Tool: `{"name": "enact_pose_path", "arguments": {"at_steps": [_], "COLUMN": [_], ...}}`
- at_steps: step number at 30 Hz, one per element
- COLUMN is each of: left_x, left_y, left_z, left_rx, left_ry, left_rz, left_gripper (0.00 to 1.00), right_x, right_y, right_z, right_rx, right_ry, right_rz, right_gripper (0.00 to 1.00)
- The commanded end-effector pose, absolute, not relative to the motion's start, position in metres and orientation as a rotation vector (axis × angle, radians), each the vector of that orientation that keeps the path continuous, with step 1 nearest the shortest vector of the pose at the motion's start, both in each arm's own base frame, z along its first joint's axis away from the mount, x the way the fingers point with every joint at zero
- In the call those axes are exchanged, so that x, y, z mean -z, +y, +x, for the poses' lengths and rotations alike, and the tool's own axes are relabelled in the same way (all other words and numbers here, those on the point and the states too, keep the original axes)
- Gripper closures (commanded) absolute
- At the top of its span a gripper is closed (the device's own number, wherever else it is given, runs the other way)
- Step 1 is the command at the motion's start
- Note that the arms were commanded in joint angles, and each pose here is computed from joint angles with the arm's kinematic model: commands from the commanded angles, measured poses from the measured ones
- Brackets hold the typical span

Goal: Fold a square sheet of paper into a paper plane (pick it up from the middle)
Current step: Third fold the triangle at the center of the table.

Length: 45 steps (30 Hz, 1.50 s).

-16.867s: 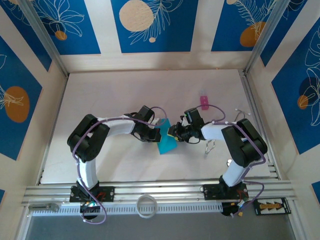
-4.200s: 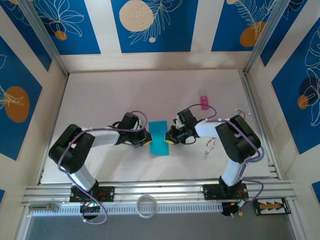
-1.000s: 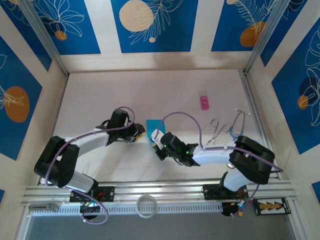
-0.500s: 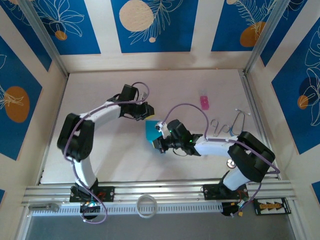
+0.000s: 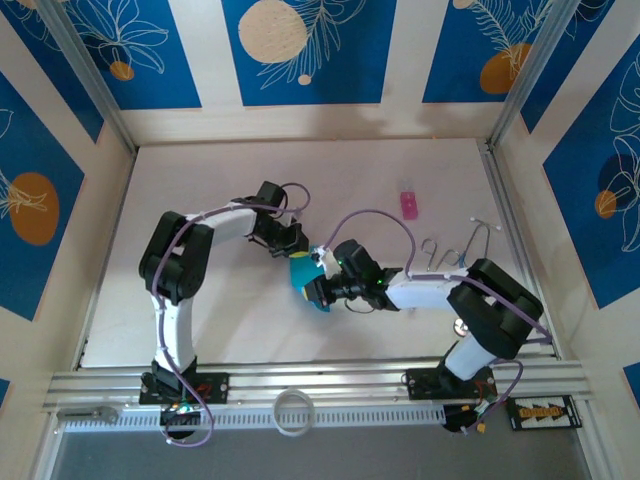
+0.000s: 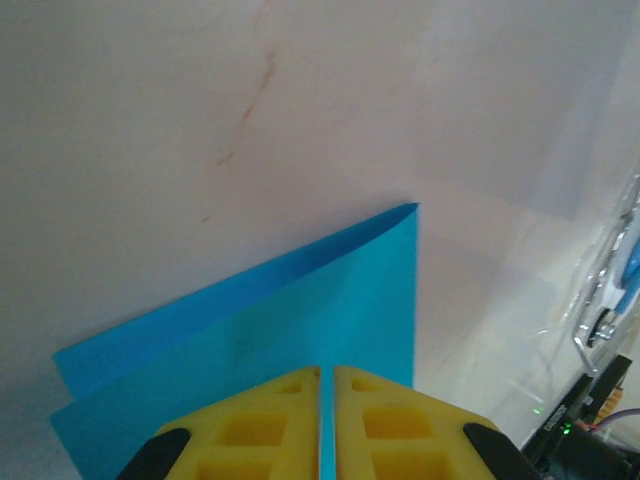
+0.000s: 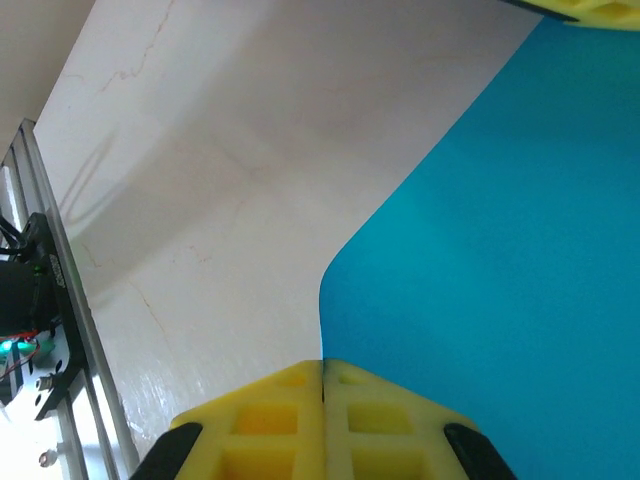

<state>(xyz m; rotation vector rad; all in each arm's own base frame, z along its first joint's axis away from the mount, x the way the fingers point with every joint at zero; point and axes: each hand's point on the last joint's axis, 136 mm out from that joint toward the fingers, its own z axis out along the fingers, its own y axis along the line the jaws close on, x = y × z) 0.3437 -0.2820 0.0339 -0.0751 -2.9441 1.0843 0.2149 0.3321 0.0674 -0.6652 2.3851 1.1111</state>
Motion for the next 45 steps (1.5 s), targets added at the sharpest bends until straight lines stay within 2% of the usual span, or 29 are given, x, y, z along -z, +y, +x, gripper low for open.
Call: {"name": "enact_pose_path", "arguments": {"at_steps": [1,10,23,45], "left_x": [-0.011,0.005,0.006,0.011], "left_y": [-0.275,-0.263,-0.261,-0.255], "left_z": [0.329,0.323,0.322,0.321], "left_rx": [-0.973,-0.862,-0.856,-0.796], "left_ry": [-2.923,-2.944,-2.955,-2.963], "left_rz": [-0.108,-0.115,-0.087,-0.074], "left_gripper": [0.90,0.90,0.90,0.90], "right_x": [-0.062,-0.053,-0.042,-0.038], "right_y": [0.330,0.319,0.303,0.298], "right_z": [0.212,0.220,0.242,0.256], "right_rx": [-1.182,-1.250,-1.383,-1.427], "right_ry": [2.415,2.480,2.540,2.559], "right_rz": [-0.637,-0.564,-0.437,-0.435], "right_gripper": [0.98,0.98,0.98,0.97]}}
